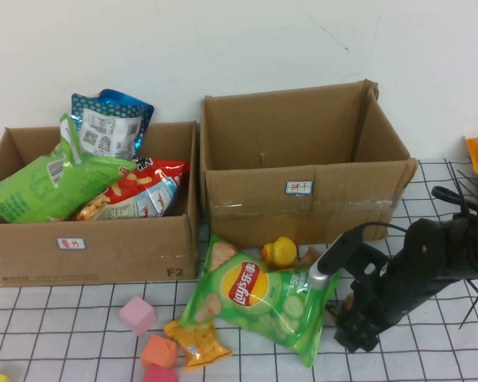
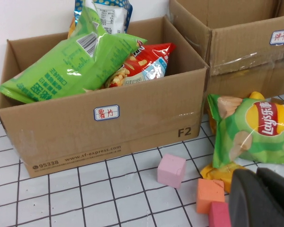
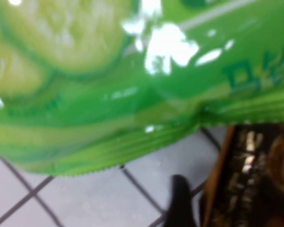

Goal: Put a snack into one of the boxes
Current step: Pick up the biscuit, then place the biscuit in the biscuit box

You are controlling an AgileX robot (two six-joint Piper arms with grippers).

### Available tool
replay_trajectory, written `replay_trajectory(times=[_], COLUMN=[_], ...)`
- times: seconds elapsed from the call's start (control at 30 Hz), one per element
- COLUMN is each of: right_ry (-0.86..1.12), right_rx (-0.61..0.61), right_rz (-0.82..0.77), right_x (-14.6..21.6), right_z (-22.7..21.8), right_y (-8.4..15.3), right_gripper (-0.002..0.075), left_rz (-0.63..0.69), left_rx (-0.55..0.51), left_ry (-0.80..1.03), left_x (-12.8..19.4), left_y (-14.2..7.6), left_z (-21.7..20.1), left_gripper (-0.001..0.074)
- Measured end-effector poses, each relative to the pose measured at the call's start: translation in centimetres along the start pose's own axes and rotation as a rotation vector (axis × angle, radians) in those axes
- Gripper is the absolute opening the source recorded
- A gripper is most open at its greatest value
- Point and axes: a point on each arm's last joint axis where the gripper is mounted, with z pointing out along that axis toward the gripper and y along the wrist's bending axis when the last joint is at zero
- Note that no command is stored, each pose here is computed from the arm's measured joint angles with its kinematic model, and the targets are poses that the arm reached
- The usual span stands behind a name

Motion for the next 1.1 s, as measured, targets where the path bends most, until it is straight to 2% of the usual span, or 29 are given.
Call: replay_trajectory(times=[0.23,0.33,0.6,0.77,0.97,1.1], right_ry=[0.013,-0.022,-0.183,-0.398,-0.686,-0.758], right_rx=[-0.029,-0.025,0.014,0.121,0.297,0.362], right_rz=[-0.005,0.007,0.020,0.014,0.110,0.158], right_x=[-0.1,-0.7,-2.3,-3.3,-5.1,-6.5], right_z=[-1.2,-3.3,-11.4,-17.0,-19.4,-18.7], right_y=[0.3,0.5,1.2,1.4,-0.1,-1.6], right_gripper=[0.0167,0.0065,0.0034,0.0031,0.0034,0.0069], left_rz=[-0.002,-0.002,-0.002,-0.002,-0.002,-0.002], left_rx=[0.002,0.002,0.002,0.002,0.002,0.002], left_ry=[0.000,0.000,0.000,0.000,0.000,0.000], left_x=[0.0,0.0,0.0,0.0,0.0,0.0], left_y=[0.0,0.0,0.0,0.0,0.0,0.0], left_z=[0.0,0.0,0.0,0.0,0.0,0.0], left_gripper=[-0.0001,-0.0001,-0.0001,-0.0001,-0.0001,-0.0001])
